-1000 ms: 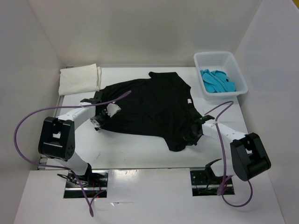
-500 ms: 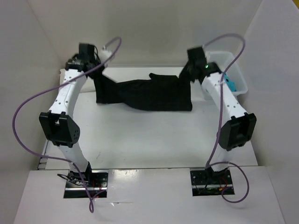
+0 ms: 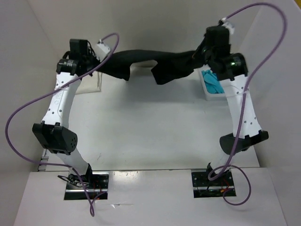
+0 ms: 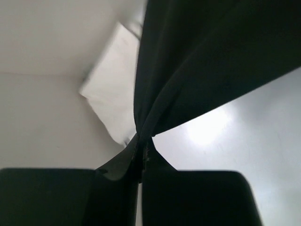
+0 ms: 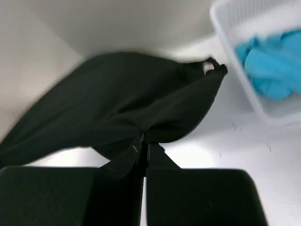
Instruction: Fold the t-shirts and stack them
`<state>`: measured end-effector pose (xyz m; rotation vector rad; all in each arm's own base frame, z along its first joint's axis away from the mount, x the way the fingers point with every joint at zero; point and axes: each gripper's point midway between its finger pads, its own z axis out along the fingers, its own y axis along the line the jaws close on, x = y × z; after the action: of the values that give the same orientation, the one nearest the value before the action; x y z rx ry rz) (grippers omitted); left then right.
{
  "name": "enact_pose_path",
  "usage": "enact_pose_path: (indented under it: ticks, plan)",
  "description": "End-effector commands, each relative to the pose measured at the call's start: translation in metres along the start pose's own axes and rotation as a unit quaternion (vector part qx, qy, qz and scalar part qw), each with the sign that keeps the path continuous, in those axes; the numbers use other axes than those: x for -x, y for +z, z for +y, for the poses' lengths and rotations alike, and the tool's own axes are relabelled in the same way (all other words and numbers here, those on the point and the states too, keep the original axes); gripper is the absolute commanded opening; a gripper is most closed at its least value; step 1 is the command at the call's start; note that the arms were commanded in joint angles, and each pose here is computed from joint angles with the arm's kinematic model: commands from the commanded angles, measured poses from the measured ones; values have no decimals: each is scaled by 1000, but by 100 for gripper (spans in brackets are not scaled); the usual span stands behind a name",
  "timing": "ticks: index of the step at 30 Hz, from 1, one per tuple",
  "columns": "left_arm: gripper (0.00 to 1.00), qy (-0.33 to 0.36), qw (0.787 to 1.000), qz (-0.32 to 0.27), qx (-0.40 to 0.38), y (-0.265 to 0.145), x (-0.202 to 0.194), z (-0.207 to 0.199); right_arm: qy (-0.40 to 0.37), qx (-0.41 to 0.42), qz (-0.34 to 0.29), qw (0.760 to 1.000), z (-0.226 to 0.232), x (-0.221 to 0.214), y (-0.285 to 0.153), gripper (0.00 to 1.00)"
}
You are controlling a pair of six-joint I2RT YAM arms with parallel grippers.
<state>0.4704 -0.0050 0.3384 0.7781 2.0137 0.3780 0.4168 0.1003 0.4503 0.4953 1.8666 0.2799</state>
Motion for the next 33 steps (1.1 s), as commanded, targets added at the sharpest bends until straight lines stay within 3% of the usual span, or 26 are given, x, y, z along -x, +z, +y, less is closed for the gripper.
enact_pose_path:
  ticks: [1,3,4,7,10,13,15,20,26,33]
  plan:
    - [0,53,997,59,-20,-3,-46,-23,-52,-53,127,989,-38,-110,13,0]
    - [0,88,989,115,-42,5,-94,-53,-13,-10,157,988,-34,-149,11,0]
    - [0,95,985,131,-50,7,-110,-63,-12,-27,201,979,-62,-195,3,0]
    - [1,115,967,190,-127,8,-173,-125,28,-45,283,958,-100,-278,-16,0]
    - [2,125,944,234,-194,1,-222,-176,63,-50,349,934,-117,-342,-45,0]
    - [2,123,927,272,-227,-9,-256,-201,74,-72,401,910,-131,-387,-70,0]
    - [2,119,914,298,-248,-20,-276,-215,78,-70,406,908,-135,-392,-79,0]
    - [9,84,902,315,-282,-40,-284,-234,76,-91,403,908,-152,-395,-89,0]
    - [13,71,905,312,-280,-49,-276,-230,77,-101,400,908,-154,-395,-82,0]
    - [12,52,916,294,-268,-20,-246,-215,63,-102,359,926,-152,-360,-33,0]
